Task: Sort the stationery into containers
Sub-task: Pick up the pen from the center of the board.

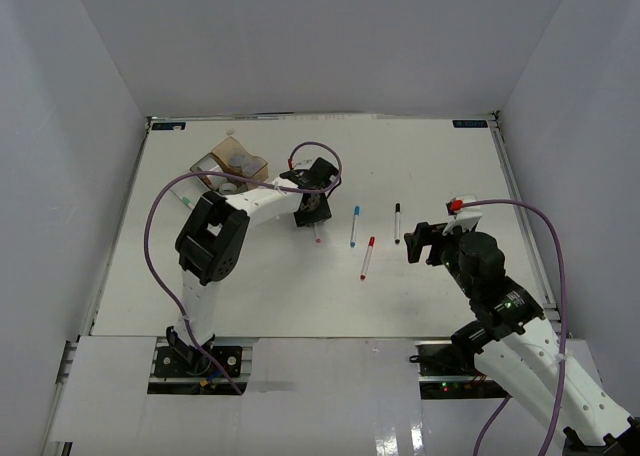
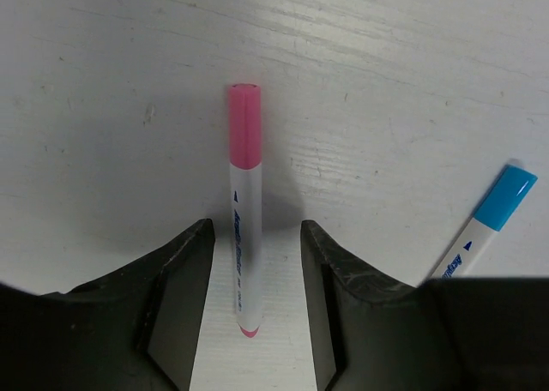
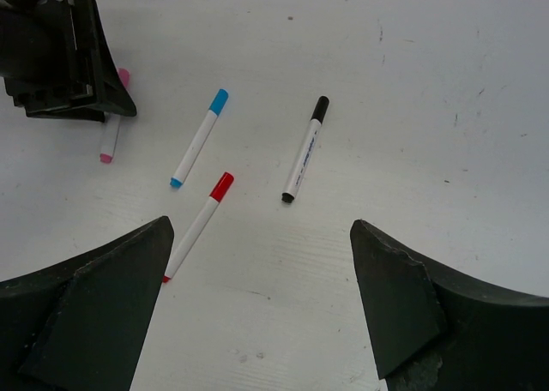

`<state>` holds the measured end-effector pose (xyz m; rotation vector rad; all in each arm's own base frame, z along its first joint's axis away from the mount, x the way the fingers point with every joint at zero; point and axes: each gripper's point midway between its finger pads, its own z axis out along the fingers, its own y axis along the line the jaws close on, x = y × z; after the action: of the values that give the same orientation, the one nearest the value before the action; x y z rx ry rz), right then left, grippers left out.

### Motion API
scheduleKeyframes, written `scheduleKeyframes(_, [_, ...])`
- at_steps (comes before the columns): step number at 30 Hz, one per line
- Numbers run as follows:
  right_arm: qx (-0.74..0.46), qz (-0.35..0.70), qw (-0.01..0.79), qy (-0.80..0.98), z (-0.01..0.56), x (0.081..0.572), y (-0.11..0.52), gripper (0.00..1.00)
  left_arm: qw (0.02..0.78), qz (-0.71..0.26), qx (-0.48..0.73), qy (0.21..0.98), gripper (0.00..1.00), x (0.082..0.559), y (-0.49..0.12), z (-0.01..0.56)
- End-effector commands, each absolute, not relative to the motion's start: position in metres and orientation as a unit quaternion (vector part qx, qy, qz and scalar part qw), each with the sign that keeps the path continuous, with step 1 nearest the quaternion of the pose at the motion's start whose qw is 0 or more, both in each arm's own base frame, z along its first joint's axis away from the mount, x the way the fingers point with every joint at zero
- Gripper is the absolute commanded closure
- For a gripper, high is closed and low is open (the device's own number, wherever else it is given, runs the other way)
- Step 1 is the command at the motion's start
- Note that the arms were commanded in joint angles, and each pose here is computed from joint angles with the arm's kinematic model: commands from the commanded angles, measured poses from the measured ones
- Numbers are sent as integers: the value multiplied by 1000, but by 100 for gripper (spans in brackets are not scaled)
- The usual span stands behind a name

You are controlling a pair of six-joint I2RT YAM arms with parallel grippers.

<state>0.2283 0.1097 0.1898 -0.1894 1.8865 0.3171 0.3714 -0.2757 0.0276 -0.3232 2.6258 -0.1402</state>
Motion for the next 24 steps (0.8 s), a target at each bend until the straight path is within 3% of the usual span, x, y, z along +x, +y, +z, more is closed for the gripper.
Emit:
scheduleKeyframes(1, [-73,141,582,798,196,230,110,10,246,-38,-125,960,45,374,-273,25])
scheduleKeyframes(5, [-72,142,583,797,197,229,110,10,233,-27,-121,964,53,367,-271,12])
scheduleKeyframes(15, [-72,142,579,799,194,230,111,10,222,17,-109,969,95,352,-252,6])
scheduleKeyframes(24, [-74,141,578,801,194,230,111,10,268,-1,-148,952,97,361,-200,84])
